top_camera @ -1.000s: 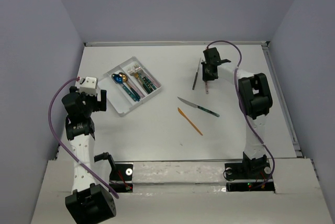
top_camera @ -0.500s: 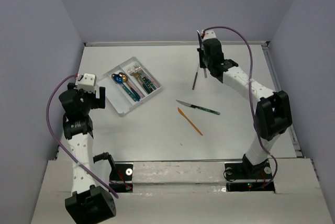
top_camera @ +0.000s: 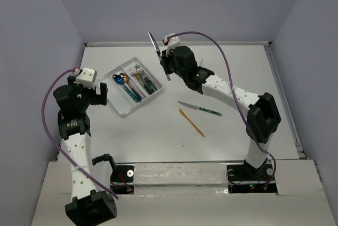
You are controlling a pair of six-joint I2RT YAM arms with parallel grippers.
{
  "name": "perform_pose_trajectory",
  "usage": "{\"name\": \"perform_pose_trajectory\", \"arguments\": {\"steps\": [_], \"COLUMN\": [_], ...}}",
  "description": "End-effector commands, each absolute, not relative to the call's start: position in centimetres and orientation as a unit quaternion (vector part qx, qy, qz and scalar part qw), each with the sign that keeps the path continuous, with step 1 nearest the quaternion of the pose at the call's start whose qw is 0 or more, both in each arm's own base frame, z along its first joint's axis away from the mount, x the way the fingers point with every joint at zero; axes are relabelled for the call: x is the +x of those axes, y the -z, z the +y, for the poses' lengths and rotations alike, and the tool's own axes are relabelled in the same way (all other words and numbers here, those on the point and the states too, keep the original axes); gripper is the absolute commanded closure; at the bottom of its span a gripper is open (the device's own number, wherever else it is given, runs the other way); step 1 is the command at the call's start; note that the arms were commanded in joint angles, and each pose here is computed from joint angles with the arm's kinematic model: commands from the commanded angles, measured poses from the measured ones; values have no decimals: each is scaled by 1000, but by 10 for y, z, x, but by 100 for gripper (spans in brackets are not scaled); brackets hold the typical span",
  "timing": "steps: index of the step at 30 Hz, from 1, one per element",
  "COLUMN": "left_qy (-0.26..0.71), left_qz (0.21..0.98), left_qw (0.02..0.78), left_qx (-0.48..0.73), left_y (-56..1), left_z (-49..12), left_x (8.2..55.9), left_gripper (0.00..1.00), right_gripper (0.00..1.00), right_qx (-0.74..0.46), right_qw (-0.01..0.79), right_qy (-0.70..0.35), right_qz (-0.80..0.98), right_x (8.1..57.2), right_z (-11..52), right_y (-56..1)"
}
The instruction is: Sort the eating utensils into containers
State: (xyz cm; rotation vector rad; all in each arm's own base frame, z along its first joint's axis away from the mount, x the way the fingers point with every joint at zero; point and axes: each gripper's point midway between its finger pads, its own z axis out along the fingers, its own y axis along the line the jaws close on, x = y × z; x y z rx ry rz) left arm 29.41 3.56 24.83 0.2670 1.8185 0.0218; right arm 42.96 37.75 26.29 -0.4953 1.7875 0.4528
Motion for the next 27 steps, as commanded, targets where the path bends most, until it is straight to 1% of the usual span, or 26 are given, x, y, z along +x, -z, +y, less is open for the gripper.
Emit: {"name": "perform_pose_trajectory", "arguments": {"steps": [1,3,4,5,6,7,9,12,15,22,23,27], "left_qy": [90,114,130,134,136,136,137,150,163,132,126,127], "left_qz": [738,725,716,713,713,712,712,713,712,723,725,730], "left_qw": [647,655,660,662,663,664,666,668,670,673,673,668], "left_qx": [170,181,188,188,185,184,174,150,130,84,75,70], "left_y": [-301,-315,-325,-328,-330,-332,-331,-326,-323,-311,-309,-302], "left_z": [-7,-17,-24,-25,-25,-26,-24,-23,-22,-2,1,2], "left_x": [292,290,287,286,286,286,287,292,297,309,310,310], "left_gripper": [3,4,4,4,3,3,2,2,2,7,8,10], "right_gripper": [100,100,100,100,100,100,100,100,100,100,100,100], "right_qx": [-246,-257,-257,-254,-254,-248,-244,-251,-254,-255,-255,-256], "right_qw": [642,637,639,638,624,624,607,594,595,599,601,601], "right_qy": [-346,-376,-398,-402,-410,-420,-432,-458,-462,-468,-469,-468], "right_qz": [638,622,606,605,615,611,620,612,607,597,595,595], "right_x": [356,341,330,333,331,332,330,316,307,302,302,301], "right_z": [456,482,497,502,515,520,533,550,560,564,564,564], "right_y": [-345,-342,-355,-356,-342,-350,-336,-334,-327,-324,-326,-325]}}
